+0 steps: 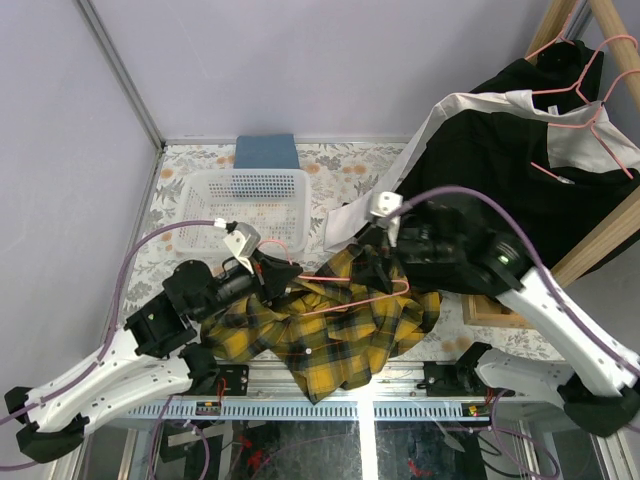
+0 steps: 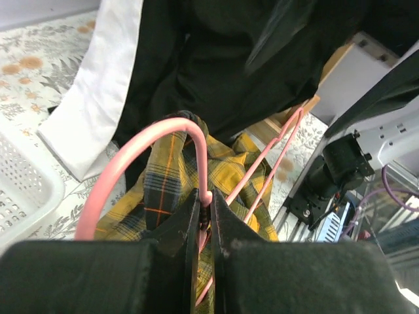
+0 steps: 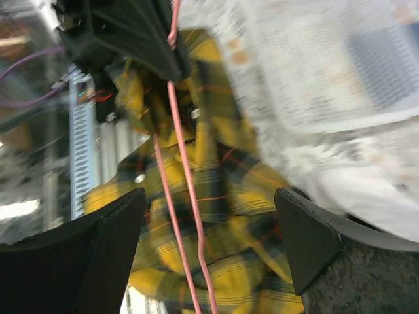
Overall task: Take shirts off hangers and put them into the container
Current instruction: Remove the shirt from the hanger.
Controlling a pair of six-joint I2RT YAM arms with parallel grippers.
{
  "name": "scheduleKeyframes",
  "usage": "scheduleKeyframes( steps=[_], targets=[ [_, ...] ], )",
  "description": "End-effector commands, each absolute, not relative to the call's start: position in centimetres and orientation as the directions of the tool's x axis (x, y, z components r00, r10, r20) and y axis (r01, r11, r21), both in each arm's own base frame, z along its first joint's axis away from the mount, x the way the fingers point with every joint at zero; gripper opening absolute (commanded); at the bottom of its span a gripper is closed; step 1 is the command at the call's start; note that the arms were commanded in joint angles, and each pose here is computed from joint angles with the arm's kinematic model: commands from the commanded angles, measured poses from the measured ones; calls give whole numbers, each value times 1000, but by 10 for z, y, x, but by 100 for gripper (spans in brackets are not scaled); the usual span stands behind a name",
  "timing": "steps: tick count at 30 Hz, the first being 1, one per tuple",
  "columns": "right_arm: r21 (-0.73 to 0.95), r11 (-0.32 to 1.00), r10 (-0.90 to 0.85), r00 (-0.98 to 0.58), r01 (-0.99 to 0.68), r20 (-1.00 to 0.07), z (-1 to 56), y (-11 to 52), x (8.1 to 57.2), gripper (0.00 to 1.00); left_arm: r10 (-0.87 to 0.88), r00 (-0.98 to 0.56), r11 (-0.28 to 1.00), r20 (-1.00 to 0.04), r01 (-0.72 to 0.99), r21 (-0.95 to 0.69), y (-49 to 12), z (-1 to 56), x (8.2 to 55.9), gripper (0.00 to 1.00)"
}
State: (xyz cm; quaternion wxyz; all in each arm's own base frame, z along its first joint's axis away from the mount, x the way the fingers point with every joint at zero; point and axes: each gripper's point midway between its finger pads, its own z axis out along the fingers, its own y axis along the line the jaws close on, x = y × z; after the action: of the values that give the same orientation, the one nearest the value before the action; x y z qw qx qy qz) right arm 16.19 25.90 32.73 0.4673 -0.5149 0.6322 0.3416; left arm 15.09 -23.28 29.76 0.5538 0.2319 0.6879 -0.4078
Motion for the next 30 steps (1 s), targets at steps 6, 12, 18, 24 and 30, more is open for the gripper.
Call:
scheduleKeyframes(
  steps=[6,12,18,24,30],
  targets=[
    [325,28,-532,-289,-945,-796,247,292,119,81,-101,-268,409,-958,867,-286,-261,317,135,0],
    [354,-25,-470,-302,-935,-830,254,304,112,48,-85,-280,409,-956,865,-290,-267,313,139,0],
    [409,128,-448,-421,-903,-789,231,294,115,1,-180,-283,468,-942,818,-335,-262,321,152,33],
    [363,304,-317,-453,-881,-833,248,275,128,0,-360,-250,456,-899,793,-403,-242,353,150,100],
    [269,510,-135,-385,-817,-913,293,249,158,0,-477,-212,379,-853,826,-418,-224,384,132,100]
  ],
)
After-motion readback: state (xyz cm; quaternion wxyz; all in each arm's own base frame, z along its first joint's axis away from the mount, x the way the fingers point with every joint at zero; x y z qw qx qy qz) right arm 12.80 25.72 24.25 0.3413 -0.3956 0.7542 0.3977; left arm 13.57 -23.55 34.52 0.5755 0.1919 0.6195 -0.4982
